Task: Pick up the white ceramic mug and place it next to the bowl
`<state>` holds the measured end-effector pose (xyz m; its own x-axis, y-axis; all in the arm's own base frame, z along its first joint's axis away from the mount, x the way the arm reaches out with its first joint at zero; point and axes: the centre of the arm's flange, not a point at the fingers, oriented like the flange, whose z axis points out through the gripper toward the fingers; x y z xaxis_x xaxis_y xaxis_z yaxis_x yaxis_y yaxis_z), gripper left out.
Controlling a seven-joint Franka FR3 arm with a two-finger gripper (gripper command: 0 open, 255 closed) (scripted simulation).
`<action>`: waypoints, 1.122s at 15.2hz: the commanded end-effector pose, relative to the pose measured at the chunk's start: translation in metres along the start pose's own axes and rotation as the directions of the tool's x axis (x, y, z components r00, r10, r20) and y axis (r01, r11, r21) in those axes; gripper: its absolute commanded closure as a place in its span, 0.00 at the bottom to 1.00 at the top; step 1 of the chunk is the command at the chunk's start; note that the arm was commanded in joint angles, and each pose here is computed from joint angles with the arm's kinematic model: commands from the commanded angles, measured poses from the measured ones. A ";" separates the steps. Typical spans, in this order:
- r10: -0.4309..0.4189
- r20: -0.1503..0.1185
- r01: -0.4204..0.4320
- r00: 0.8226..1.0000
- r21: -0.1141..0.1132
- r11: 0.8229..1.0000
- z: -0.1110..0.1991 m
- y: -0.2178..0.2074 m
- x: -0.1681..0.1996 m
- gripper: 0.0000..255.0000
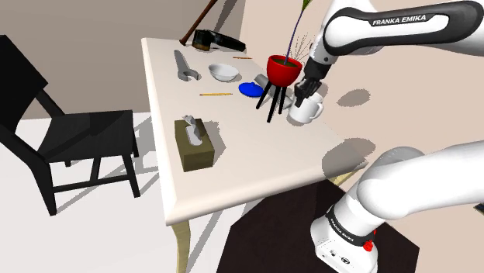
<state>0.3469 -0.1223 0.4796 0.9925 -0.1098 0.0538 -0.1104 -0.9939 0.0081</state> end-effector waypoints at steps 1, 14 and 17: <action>0.000 0.000 0.000 1.000 0.000 1.000 -0.010 0.000 0.000 1.00; 0.000 0.000 0.000 1.000 0.000 1.000 -0.042 0.004 0.081 1.00; 0.000 0.000 0.000 1.000 0.000 1.000 -0.040 0.005 0.121 1.00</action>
<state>0.4494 -0.1373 0.5251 0.9925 -0.1101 0.0533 -0.1107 -0.9938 0.0077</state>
